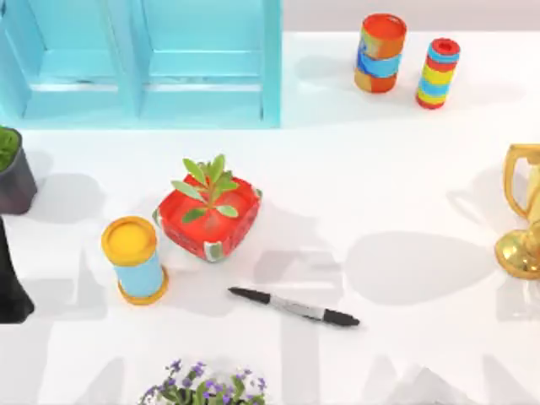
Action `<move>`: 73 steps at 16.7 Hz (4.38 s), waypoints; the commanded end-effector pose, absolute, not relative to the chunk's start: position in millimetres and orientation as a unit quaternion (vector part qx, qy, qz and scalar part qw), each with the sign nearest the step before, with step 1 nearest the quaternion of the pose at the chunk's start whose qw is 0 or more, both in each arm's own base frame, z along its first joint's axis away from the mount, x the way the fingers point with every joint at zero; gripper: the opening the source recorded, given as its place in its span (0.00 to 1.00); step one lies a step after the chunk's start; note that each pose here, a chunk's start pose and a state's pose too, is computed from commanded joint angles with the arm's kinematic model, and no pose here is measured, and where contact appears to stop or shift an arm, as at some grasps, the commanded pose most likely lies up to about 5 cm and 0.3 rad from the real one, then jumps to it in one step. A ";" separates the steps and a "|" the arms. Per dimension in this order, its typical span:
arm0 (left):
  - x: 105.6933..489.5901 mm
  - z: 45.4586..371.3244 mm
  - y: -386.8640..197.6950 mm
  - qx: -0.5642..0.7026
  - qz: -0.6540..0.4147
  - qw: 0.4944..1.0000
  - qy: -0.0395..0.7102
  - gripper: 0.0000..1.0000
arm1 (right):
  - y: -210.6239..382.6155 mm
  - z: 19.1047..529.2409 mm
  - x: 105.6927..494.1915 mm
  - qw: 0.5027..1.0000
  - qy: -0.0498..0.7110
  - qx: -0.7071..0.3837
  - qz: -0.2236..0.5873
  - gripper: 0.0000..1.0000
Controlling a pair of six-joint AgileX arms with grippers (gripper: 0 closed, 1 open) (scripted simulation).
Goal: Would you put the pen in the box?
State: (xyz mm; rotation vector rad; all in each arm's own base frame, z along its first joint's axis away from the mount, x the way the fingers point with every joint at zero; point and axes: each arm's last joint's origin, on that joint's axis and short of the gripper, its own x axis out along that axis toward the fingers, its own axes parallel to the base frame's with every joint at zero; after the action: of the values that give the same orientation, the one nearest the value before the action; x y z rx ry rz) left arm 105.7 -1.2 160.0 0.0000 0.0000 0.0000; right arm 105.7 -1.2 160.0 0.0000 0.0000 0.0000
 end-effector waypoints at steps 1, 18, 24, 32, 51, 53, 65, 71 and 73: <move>105.7 160.0 -1.2 0.000 0.000 1.000 0.000 1.00 | -1.2 160.0 105.7 1.000 0.000 0.000 0.000 1.00; 105.7 160.0 -1.2 0.000 0.000 1.000 0.000 1.00 | 162.4 237.5 197.0 0.745 0.448 -0.266 0.416 1.00; 105.7 160.0 -1.2 0.000 0.000 1.000 0.000 1.00 | 254.7 187.1 251.7 0.563 0.587 -0.356 0.460 1.00; 105.7 160.0 -1.2 0.000 0.000 1.000 0.000 1.00 | 290.1 183.4 305.5 0.530 0.603 -0.375 0.464 1.00; 105.7 160.0 -1.2 0.000 0.000 1.000 0.000 1.00 | 294.0 84.8 295.6 0.532 0.603 -0.374 0.462 1.00; 105.7 160.0 -1.2 0.000 0.000 1.000 0.000 1.00 | 294.0 84.8 295.6 0.532 0.603 -0.374 0.462 1.00; 105.7 160.0 -1.2 0.000 0.000 1.000 0.000 1.00 | 294.0 84.8 295.6 0.532 0.603 -0.374 0.462 0.17; 105.7 160.0 -1.2 0.000 0.000 1.000 0.000 1.00 | 294.0 84.8 295.6 0.532 0.603 -0.374 0.462 0.00; 105.7 160.0 -1.2 0.000 0.000 1.000 0.000 1.00 | 294.0 84.8 295.6 0.532 0.603 -0.374 0.462 0.00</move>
State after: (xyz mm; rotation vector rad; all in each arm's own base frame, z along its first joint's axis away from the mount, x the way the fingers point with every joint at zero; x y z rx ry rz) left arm 105.7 -1.2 160.0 0.0000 0.0000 0.0000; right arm 295.6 294.0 84.8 -0.8910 1.4383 1.1032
